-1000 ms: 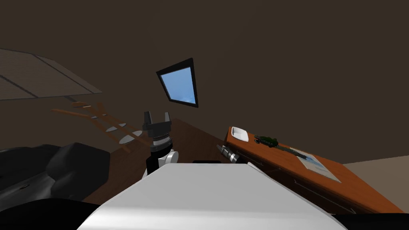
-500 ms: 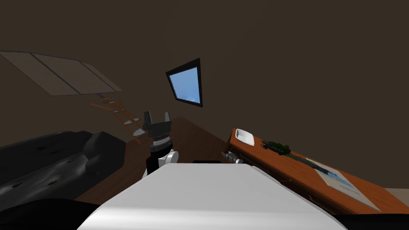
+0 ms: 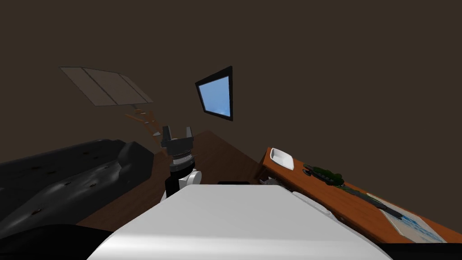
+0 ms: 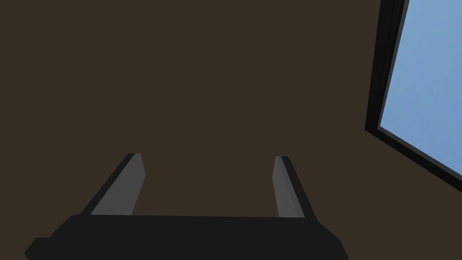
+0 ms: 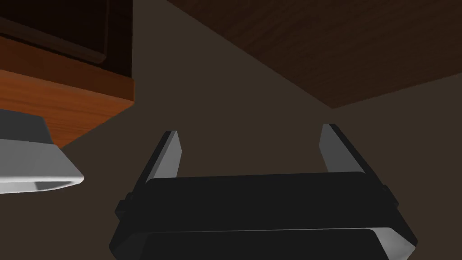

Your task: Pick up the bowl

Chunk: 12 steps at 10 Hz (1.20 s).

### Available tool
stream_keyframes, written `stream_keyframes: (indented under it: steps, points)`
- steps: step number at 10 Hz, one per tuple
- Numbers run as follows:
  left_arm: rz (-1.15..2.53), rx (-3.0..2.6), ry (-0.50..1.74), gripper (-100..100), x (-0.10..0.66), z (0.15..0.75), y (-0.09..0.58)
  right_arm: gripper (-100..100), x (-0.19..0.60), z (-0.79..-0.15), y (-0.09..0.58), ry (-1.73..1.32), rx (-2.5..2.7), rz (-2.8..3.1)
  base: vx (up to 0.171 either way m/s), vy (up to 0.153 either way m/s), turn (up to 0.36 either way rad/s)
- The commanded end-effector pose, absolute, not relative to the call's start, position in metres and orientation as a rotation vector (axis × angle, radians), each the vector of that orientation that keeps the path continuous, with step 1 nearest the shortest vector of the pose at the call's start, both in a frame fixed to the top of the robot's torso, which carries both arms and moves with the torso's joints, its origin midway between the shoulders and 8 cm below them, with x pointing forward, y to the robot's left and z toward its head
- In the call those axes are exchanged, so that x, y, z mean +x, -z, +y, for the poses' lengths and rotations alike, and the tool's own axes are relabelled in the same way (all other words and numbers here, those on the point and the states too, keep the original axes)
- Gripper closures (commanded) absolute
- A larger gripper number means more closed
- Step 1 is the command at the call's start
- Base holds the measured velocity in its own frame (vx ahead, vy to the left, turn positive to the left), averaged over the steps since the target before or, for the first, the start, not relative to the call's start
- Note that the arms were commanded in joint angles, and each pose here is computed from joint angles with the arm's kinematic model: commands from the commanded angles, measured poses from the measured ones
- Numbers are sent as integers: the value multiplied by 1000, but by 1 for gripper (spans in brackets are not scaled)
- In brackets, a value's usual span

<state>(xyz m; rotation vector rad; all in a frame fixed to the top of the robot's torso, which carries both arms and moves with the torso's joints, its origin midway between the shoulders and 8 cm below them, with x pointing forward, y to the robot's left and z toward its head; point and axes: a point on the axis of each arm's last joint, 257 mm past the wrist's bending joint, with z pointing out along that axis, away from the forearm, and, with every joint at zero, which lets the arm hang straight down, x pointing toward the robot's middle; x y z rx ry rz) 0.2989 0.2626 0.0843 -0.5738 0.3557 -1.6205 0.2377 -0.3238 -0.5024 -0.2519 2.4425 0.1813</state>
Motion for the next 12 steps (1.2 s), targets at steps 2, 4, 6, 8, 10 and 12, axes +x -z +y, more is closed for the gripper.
stream_keyframes:
  steps: [2,4,6,8,10,12]
  points:
    - [356,-574,1621,0,299,263,-84,-100,211,-393,516,46,-406,2517,10,-17,240]
    - [356,-574,1620,0,299,263,-84,-100,201,-424,519,142,-470,2540,18,-17,151]
    - [356,-574,1620,0,299,263,-84,-100,192,-457,517,244,-537,2558,18,-19,129]
    - [356,-574,1621,0,299,263,-84,-100,185,-487,515,335,-594,2571,33,-30,195]
    - [356,-574,1620,0,299,263,-84,-100,170,-538,508,493,-691,2589,43,-34,192]
    - [356,-574,1620,0,299,263,-84,-100,163,-558,504,557,-731,2596,46,-42,129]
